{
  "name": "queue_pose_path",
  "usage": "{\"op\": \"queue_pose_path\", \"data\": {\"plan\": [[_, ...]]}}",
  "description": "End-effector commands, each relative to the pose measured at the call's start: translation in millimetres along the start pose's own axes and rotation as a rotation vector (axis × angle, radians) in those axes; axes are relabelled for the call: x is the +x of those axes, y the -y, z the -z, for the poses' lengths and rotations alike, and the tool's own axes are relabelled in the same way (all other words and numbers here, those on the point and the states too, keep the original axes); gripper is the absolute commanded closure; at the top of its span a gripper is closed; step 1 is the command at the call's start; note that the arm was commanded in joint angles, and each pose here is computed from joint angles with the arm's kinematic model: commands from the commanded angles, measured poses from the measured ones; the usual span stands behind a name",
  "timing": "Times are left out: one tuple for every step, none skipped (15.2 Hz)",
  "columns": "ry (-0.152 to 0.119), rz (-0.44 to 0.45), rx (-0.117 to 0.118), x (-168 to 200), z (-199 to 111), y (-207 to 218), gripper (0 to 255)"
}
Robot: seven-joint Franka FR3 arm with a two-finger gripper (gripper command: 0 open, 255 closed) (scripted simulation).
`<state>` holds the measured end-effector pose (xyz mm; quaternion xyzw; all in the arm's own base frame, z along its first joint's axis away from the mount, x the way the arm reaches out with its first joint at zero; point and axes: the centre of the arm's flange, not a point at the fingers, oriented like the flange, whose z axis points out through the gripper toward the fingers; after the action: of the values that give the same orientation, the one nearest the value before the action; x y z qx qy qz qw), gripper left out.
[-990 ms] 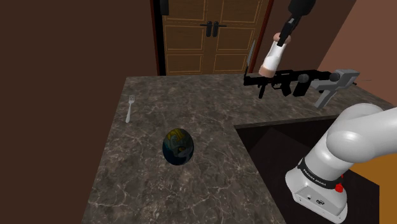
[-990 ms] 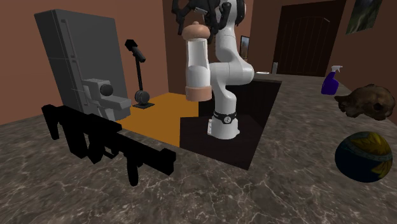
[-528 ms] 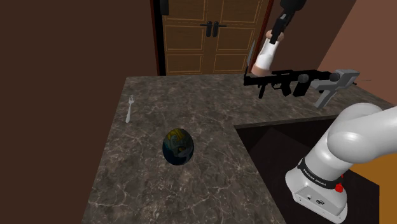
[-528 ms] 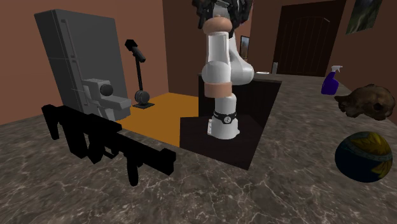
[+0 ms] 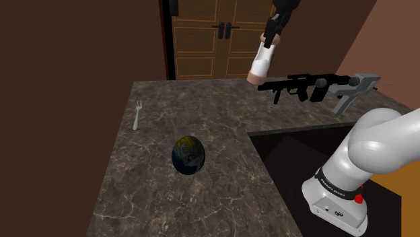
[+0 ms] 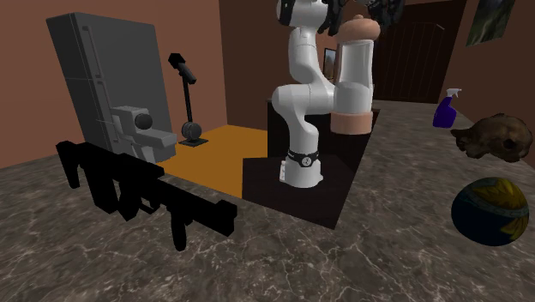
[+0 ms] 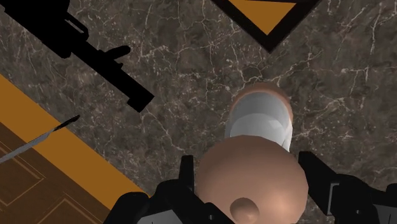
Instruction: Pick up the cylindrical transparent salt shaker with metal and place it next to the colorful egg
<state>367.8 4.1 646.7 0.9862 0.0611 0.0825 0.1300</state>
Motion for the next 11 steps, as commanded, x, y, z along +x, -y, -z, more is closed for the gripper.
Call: {"op": "queue_pose_path", "data": {"plan": [[0.000,-0.001,0.000,12,4,23,255],[0.000,-0.001,0.000,17,6,34,255],[0.000,-0.001,0.000,23,9,46,255],[0.000,-0.001,0.000,29,11,57,255],[0.000,-0.001,0.000,35,13,69,255],[0.000,-0.001,0.000,41,16,81,255],[0.000,-0.001,0.000,47,18,92,255],[0.000,-0.001,0.000,52,21,104,255],[0.000,-0.001,0.000,58,23,115,255],[0.000,-0.001,0.000,64,25,127,255],[0.000,-0.001,0.000,70,28,139,255]]}}
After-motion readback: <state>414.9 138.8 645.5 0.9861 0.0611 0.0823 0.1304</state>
